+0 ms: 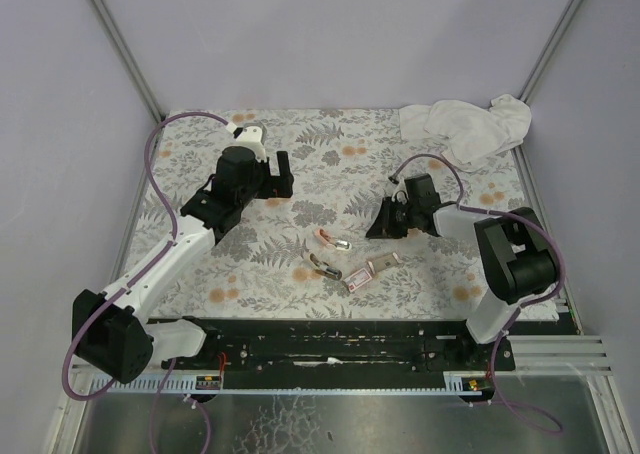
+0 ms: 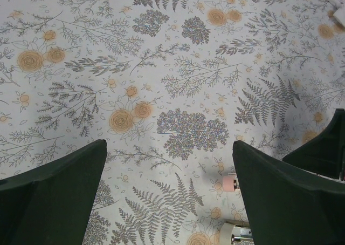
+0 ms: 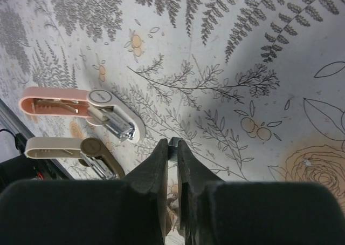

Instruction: Load the staples into the stapler

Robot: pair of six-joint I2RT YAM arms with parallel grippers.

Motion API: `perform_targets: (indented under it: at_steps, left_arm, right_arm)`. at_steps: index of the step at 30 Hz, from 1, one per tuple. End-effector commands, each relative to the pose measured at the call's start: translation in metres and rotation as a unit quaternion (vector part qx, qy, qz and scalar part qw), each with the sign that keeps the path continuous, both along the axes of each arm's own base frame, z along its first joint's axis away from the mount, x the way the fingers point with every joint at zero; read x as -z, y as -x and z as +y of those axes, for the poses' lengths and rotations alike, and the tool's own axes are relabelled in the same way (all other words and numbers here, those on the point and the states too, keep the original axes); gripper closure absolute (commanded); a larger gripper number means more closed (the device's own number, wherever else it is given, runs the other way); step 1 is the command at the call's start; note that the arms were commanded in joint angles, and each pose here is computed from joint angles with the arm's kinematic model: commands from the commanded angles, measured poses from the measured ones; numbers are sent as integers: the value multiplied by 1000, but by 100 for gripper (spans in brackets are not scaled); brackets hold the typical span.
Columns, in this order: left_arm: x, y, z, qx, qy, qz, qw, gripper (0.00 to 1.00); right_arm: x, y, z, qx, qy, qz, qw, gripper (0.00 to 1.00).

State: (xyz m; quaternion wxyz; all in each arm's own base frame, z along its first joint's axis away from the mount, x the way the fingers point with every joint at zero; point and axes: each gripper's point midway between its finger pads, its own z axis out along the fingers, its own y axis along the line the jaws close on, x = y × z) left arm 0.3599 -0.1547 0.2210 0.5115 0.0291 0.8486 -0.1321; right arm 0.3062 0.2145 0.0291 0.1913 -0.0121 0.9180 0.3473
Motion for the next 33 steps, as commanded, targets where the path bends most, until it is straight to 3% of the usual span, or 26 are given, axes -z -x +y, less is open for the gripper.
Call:
perform_targets:
  at_steps: [1,14,25,33]
  left_arm:
    - [-10,-4,1,-1,5,-23,1000,0]
    - [-11,-4,1,0,8,-25,1000,0]
    - [-12,-4,1,0,8,-26,1000,0]
    - [-18,-2,3,-4,15,-37,999,0]
  right_arm:
    - [6,-2,0,-10,3,-9,1000,86]
    - [34,2,-37,-1,117,-19,993,78]
    - [32,4,-53,8,157,-32,987,71]
    - [-3,-7,-62,31,184,-64,980,60]
